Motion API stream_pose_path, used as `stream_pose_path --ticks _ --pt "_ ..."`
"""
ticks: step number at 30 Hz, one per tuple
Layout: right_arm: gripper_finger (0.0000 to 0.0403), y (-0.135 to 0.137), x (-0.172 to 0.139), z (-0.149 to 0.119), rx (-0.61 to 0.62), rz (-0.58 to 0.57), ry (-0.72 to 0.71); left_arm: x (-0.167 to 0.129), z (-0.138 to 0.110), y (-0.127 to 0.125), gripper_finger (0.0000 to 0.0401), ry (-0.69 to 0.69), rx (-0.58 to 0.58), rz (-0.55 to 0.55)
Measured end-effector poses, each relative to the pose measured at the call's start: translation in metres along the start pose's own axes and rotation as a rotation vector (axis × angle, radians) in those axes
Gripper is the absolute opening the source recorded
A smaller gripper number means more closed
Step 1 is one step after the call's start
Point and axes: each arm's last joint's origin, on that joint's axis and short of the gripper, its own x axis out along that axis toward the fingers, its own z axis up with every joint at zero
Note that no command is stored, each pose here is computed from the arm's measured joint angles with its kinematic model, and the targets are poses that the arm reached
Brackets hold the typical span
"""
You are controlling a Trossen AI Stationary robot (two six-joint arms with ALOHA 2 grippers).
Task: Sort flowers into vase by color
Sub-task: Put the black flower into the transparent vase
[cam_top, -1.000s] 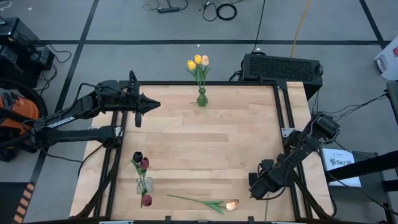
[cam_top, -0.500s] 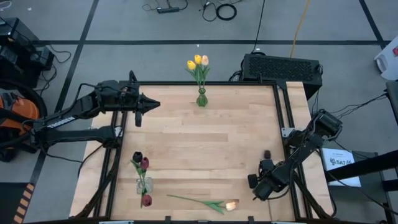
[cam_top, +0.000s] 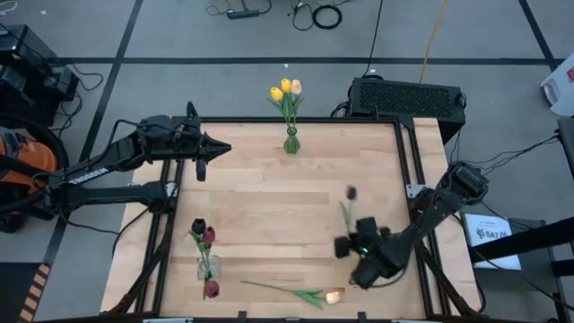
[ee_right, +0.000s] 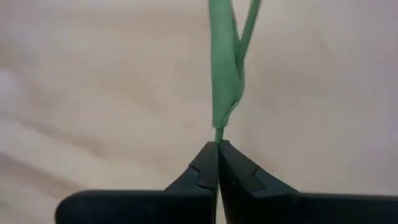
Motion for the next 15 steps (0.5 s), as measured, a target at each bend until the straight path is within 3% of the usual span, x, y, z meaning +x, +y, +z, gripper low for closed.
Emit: stream_pose_path --ticks 5,11,15 --pt "0.0000 0.032 -0.012 0.025 -0.072 0.142 -0.205 0.000 0.000 0.000 0.0034 -0.001 -0.008 0.000" --pt "0.0000 0.072 -0.028 0.067 -0.210 0.176 -0.359 0.000 0.002 0.000 0.0034 -0.017 -0.020 -0.010" --pt "0.0000 0.098 -0.038 0.100 -0.279 0.180 -0.403 0.000 0.004 -0.003 0.0034 -0.031 -0.025 -0.102"
